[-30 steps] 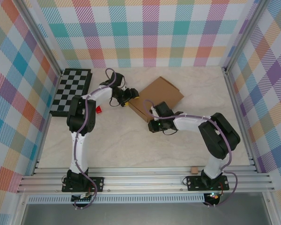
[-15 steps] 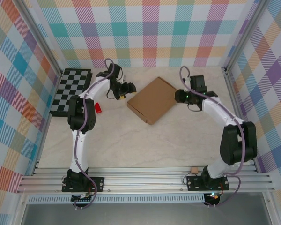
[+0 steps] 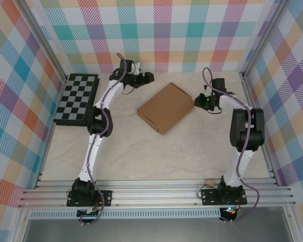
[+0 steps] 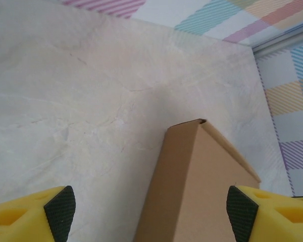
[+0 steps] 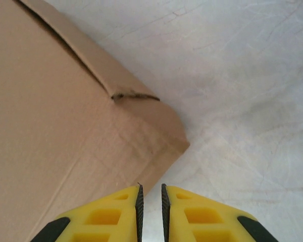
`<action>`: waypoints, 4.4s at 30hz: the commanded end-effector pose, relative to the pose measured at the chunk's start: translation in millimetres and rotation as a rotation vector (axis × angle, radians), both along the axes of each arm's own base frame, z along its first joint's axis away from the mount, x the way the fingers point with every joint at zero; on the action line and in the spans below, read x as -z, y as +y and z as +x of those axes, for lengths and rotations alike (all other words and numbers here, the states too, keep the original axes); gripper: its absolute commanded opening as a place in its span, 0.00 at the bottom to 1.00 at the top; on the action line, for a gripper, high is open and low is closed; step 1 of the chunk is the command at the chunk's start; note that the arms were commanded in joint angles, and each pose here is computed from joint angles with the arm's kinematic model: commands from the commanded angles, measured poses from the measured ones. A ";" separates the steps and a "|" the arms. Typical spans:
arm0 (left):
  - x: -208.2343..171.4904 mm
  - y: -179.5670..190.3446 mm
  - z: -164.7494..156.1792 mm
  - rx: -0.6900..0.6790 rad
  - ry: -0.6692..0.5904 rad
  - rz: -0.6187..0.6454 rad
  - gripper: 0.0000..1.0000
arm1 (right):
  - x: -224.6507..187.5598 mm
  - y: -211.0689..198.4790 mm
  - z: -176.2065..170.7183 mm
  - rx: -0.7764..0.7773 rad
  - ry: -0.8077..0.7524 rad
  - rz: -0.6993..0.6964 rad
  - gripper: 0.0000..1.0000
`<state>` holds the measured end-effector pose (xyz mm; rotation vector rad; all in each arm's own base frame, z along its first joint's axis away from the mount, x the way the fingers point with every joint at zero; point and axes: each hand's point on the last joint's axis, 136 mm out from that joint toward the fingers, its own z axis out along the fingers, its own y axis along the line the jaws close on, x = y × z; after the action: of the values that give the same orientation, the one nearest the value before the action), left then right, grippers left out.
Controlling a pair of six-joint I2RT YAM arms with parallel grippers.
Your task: Fold the paper box
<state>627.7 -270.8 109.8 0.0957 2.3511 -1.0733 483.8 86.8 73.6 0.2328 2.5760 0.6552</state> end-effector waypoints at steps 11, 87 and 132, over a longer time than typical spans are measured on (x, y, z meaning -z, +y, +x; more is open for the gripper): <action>23.1 -85.5 -21.0 0.089 -0.018 -0.058 0.84 | 9.8 -1.2 28.4 -0.004 0.002 0.142 0.19; 40.5 59.8 -131.0 0.016 0.278 0.184 0.81 | 36.6 216.2 -158.3 -0.093 0.178 0.309 0.13; 66.0 32.9 -120.9 -0.090 0.366 0.264 0.81 | -13.2 259.1 -161.7 0.330 0.133 0.428 0.18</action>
<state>534.1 -229.7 62.7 -0.2007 2.6208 -0.7615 329.1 355.3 58.3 0.9729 2.4148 1.1224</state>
